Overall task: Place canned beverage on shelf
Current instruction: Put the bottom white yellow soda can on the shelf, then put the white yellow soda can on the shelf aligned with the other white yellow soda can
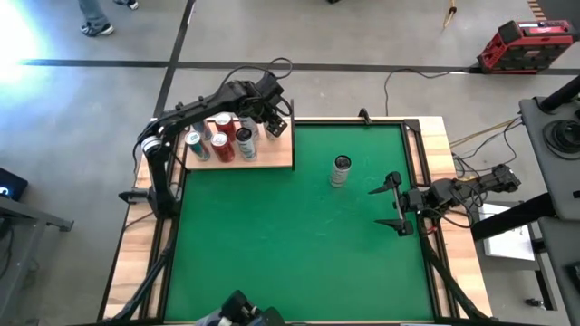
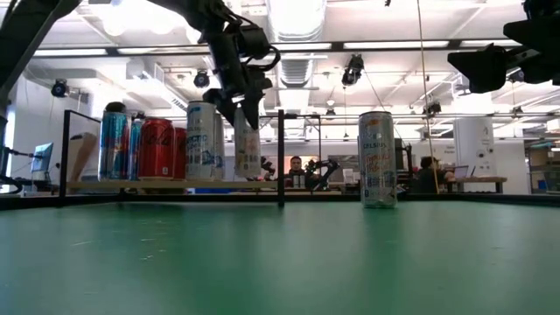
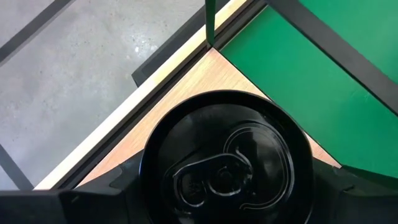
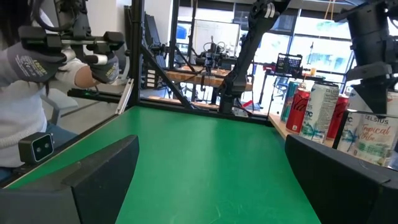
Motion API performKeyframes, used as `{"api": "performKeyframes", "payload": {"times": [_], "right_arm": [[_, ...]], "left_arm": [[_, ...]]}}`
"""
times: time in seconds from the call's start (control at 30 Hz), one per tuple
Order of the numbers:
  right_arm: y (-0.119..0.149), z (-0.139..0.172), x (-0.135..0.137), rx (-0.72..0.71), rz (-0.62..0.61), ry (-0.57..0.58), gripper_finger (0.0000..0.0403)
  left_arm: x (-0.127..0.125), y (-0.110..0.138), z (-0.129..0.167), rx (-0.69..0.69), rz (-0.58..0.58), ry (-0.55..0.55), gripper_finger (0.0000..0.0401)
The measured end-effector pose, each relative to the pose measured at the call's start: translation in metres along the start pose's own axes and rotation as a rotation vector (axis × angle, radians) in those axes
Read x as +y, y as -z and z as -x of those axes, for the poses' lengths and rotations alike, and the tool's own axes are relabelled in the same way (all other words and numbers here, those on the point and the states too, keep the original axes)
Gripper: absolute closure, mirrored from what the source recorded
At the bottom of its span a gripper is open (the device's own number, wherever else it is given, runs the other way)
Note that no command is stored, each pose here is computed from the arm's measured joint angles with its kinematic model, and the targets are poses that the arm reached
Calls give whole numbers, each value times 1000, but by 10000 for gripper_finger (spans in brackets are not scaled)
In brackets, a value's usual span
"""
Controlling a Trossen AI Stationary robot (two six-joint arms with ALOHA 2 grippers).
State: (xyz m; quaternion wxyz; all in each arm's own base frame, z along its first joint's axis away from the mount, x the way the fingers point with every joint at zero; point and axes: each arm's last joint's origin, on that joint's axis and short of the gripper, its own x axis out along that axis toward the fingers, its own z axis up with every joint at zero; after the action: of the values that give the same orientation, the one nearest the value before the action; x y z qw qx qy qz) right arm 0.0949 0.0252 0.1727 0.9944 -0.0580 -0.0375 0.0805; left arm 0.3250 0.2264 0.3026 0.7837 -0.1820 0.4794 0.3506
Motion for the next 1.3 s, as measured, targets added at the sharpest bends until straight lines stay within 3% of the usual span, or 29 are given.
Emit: {"api": "performKeyframes", "payload": {"times": [0.53, 0.8, 1.3], "right_arm": [[0, 0, 0, 0, 0, 0, 7], [0, 0, 0, 0, 0, 0, 7], [0, 0, 0, 0, 0, 0, 7]], "left_arm": [[0, 4, -5, 18, -2, 0, 144], [0, 3, -5, 12, -1, 3, 118], [-1, -10, 19, -44, -28, 12, 112]]}}
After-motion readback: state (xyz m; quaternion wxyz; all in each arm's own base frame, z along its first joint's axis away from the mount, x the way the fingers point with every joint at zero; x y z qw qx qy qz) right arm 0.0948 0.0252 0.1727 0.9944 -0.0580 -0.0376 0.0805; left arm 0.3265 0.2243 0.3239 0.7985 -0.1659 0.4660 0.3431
